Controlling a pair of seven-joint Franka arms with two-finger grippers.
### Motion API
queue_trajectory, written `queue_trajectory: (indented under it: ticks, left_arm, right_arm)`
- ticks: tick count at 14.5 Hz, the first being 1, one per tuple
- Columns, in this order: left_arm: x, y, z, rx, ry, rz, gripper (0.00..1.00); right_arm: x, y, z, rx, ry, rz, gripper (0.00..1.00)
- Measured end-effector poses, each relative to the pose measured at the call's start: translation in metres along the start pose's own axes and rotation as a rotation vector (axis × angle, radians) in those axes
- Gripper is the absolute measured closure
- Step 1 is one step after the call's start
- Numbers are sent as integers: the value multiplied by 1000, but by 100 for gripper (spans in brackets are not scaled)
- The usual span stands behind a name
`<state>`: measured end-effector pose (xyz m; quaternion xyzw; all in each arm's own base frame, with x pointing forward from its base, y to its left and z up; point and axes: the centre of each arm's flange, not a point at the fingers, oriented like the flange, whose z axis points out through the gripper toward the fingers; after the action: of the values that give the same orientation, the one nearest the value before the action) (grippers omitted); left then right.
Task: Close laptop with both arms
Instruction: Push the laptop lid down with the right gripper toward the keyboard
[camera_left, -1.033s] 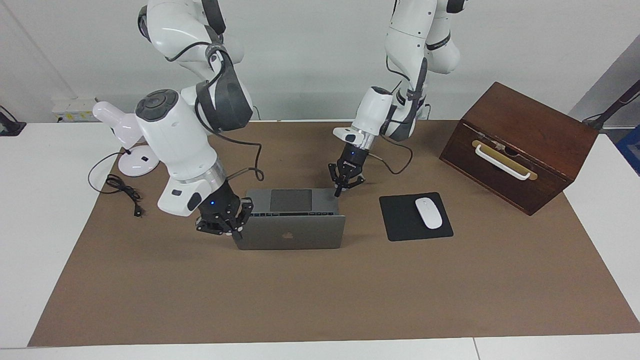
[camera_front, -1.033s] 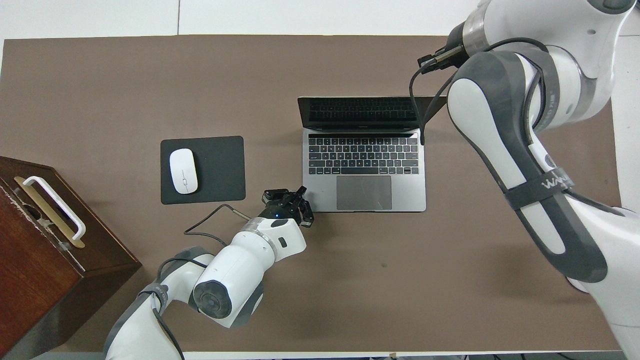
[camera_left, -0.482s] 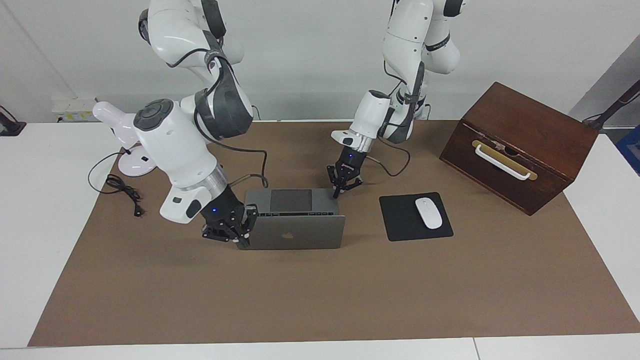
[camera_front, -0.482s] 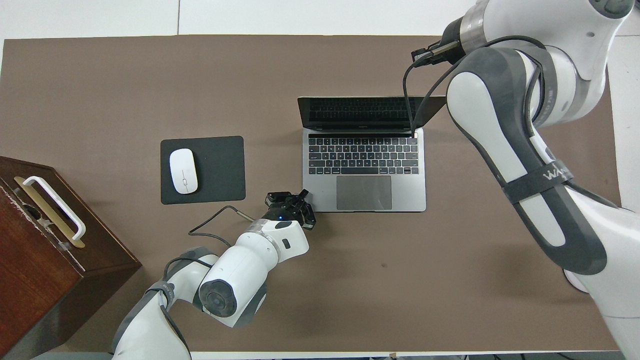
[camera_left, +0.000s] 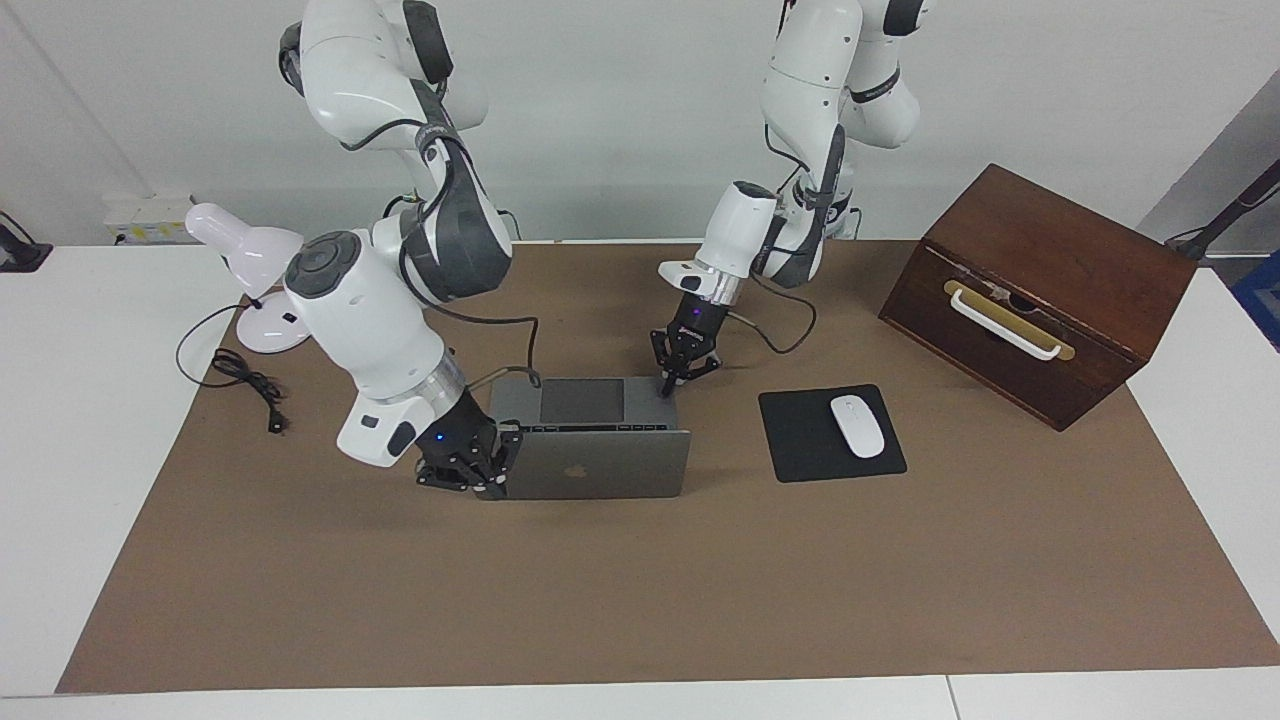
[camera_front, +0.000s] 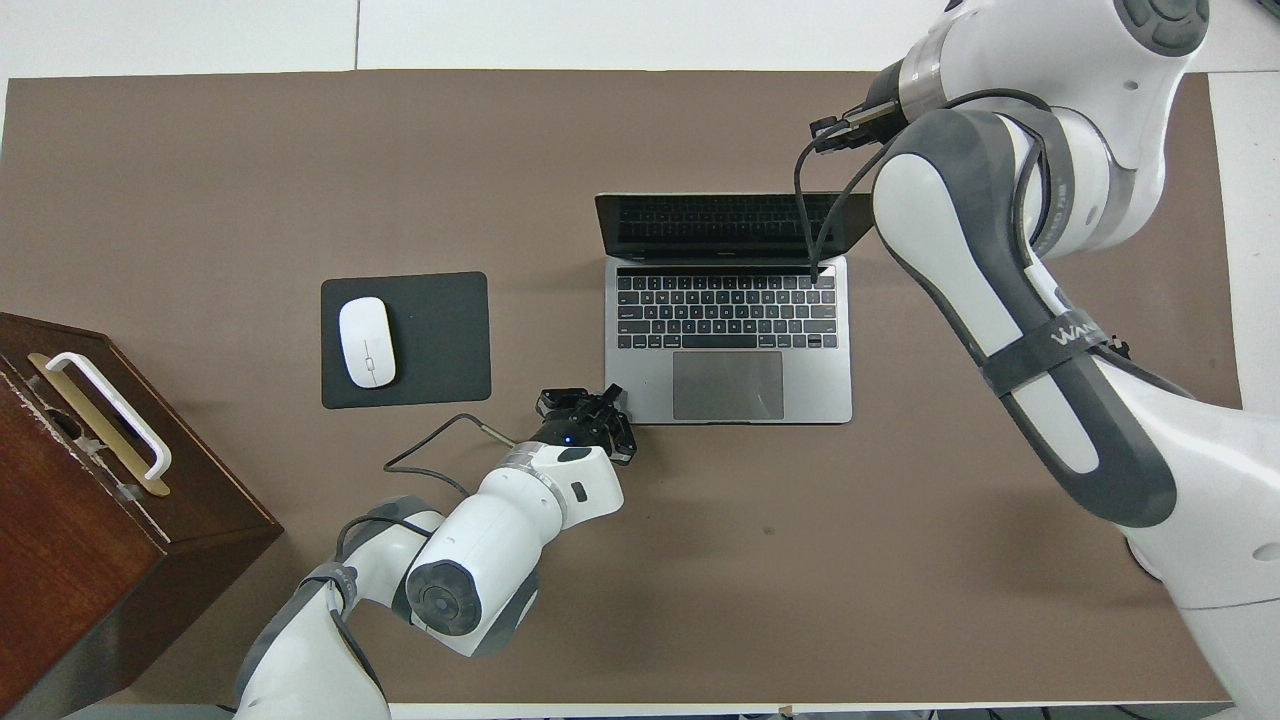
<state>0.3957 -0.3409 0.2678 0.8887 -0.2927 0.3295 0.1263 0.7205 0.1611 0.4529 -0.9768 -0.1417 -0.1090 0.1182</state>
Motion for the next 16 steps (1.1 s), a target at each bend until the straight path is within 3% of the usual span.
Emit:
queue_trajectory:
  ticks: [16]
  left_arm:
    - [0, 1, 0, -1, 1, 48, 99]
  right_arm:
    - [-35, -29, 35, 14, -127, -18, 99]
